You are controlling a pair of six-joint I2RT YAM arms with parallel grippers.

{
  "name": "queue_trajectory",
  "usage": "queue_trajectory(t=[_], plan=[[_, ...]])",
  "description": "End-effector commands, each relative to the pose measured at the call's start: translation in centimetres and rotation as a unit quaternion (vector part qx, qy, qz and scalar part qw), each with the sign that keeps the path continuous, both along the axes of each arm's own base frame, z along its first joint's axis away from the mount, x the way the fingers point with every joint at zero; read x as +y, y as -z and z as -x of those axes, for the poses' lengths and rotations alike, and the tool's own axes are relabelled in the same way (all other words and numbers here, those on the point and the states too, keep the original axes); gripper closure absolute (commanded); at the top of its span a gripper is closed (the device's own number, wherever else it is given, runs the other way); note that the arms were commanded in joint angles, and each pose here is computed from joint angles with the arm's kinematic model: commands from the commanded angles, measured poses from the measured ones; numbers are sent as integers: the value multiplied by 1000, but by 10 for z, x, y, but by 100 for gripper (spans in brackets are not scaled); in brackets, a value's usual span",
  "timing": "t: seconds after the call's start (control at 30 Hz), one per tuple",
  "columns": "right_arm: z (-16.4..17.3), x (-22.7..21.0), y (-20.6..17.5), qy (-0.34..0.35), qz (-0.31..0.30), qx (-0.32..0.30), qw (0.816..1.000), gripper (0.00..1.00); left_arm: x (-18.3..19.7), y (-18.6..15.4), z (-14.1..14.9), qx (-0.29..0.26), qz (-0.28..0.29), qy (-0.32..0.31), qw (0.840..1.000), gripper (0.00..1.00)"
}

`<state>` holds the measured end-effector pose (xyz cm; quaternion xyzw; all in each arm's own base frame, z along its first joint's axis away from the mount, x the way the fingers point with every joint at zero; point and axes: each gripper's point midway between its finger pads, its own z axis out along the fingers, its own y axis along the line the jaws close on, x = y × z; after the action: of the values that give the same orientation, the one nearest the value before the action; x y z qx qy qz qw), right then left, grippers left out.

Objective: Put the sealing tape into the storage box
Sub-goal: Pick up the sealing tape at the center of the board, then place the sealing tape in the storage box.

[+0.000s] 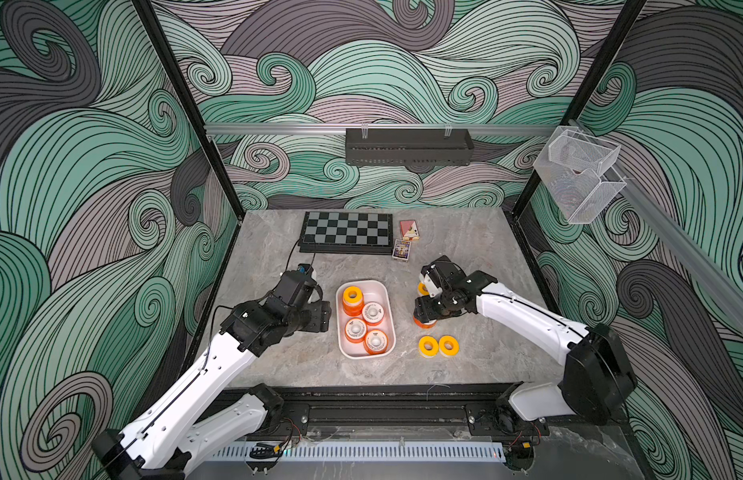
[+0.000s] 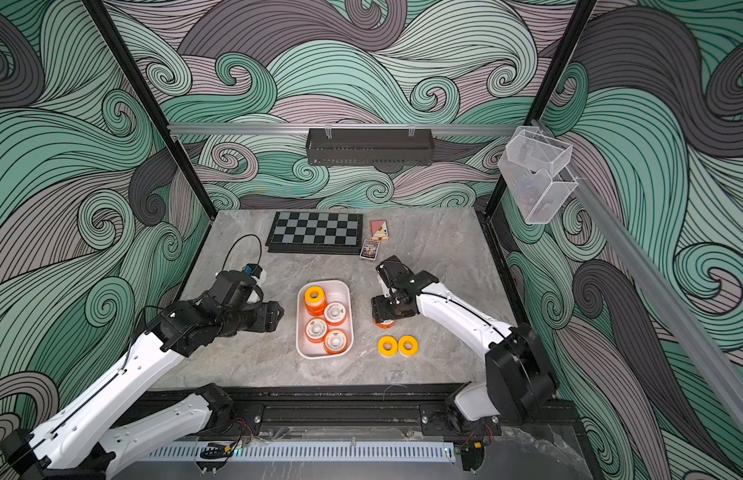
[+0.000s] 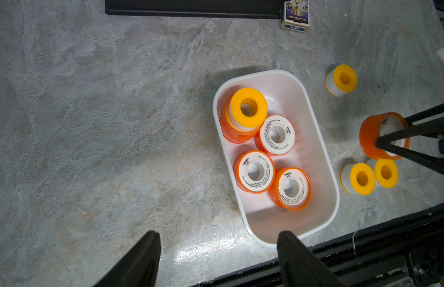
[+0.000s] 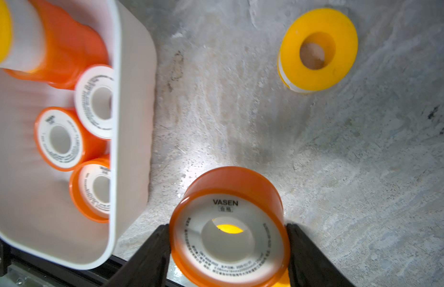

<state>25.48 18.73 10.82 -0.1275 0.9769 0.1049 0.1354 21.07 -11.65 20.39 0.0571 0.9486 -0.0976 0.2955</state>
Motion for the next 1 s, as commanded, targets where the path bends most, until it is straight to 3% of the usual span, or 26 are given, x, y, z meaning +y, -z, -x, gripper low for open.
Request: queue_trajectory(t=[0.0, 0.2, 0.4, 0.67, 0.97], plan=[[8, 20, -20, -25, -23, 2, 999, 37, 4, -2, 2, -6, -6, 0, 1000, 22], [6, 68, -39, -68, -39, -1, 997, 37, 4, -3, 2, -9, -6, -2, 1000, 22], [-1, 109, -34, -102, -29, 6, 994, 37, 5, -3, 2, -10, -6, -3, 1000, 22], [-3, 122, -28, -111, -22, 8, 994, 37, 5, -2, 2, -7, -8, -3, 1000, 22], [21, 150, -33, -179, -91, 25, 979, 26, 6, -3, 2, -11, -7, -4, 1000, 22]])
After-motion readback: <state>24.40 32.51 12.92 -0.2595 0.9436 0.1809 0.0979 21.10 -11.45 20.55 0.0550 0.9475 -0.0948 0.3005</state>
